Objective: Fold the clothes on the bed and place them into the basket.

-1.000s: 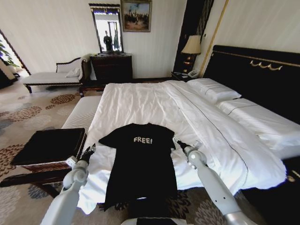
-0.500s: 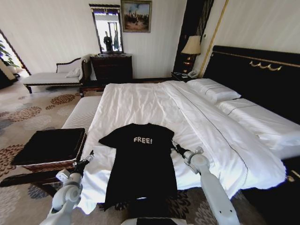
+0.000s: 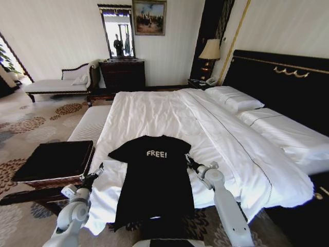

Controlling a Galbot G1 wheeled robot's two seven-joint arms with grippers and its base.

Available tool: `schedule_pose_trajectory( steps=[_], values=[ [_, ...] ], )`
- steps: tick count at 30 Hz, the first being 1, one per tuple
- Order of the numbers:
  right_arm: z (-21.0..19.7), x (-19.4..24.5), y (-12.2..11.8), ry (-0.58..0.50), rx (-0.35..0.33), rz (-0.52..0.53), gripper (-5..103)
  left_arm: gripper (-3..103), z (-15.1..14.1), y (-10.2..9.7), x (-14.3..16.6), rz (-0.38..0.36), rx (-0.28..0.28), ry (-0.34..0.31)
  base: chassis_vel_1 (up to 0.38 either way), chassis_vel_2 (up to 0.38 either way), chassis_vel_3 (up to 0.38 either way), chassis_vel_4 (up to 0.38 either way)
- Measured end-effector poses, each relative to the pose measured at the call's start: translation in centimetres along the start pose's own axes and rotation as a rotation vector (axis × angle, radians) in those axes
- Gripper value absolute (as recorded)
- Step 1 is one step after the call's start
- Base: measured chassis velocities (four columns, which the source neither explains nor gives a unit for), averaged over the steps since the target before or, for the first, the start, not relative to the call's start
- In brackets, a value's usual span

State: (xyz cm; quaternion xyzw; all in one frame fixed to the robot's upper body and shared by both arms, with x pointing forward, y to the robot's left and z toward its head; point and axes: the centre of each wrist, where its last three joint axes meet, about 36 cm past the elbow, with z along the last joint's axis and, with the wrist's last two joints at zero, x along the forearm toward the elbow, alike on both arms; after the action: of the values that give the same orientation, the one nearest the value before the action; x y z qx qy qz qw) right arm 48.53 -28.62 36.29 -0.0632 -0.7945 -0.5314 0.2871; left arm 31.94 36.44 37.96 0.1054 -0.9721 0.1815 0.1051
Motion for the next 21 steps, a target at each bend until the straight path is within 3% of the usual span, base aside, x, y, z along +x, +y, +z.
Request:
schedule_pose_trajectory(
  steps=[13,21],
  values=[
    [-1.6,-2.1,-0.3,-0.052,-0.106,-0.015,100,100,-0.9,-0.4,0.1,-0.002,-0.013,-0.005,0.000,0.000,0.000,0.000],
    [-2.1,-2.9,-0.1,-0.052,-0.098,-0.029,100,100,-1.2,-0.3,0.2,-0.008,-0.013,-0.011,0.000,0.000,0.000,0.000]
  ],
)
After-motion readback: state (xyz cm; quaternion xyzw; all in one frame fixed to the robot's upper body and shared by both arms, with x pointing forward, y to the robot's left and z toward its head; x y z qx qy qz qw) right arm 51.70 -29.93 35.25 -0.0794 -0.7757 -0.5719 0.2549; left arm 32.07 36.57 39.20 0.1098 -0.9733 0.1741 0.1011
